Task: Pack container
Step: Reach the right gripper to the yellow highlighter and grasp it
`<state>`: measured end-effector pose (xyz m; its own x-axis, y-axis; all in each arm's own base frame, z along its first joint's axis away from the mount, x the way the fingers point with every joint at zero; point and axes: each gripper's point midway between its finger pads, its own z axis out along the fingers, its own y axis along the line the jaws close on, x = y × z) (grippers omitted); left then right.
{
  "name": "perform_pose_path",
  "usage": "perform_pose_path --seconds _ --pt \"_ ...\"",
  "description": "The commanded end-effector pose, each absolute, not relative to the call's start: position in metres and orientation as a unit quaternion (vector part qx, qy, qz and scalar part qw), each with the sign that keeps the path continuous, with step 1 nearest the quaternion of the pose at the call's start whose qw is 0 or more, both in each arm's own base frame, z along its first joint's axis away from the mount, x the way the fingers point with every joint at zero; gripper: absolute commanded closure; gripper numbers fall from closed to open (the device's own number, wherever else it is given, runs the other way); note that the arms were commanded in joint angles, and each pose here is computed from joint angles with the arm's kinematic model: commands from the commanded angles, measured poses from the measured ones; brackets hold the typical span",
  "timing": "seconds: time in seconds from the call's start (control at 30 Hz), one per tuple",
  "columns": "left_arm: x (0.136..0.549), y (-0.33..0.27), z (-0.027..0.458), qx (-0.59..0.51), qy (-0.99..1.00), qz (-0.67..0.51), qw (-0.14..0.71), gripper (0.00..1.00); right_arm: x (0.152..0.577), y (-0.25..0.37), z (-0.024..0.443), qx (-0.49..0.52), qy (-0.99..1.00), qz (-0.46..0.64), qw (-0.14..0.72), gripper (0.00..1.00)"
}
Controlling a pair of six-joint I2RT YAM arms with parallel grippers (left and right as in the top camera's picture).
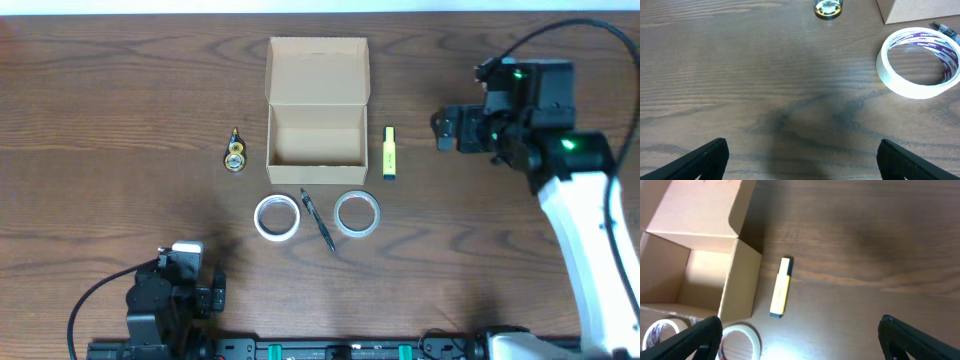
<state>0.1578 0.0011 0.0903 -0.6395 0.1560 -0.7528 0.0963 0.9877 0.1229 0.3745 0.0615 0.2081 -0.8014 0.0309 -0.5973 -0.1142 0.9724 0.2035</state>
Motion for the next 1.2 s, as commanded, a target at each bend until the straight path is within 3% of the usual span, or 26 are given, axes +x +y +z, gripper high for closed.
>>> perform_pose_path --seconds 0.0,0.63,0.77,1.17 --pt "0.15 0.002 0.076 0.078 0.915 0.039 0.394 0.05 0.386 0.079 0.2 -0.027 0.943 0.127 0.307 0.01" --pt "0.15 0.002 0.076 0.078 0.915 0.039 0.394 0.05 0.418 0.103 0.096 0.009 0.97 0.114 0.216 0.01" --pt "0.15 0.002 0.076 0.078 0.915 0.039 0.394 0.04 0.42 0.118 0.078 0.008 0.974 0.087 0.211 0.1" --pt "0.15 0.002 0.076 0.078 0.915 0.039 0.394 0.05 0.416 0.119 0.051 0.027 0.98 0.029 0.196 0.11"
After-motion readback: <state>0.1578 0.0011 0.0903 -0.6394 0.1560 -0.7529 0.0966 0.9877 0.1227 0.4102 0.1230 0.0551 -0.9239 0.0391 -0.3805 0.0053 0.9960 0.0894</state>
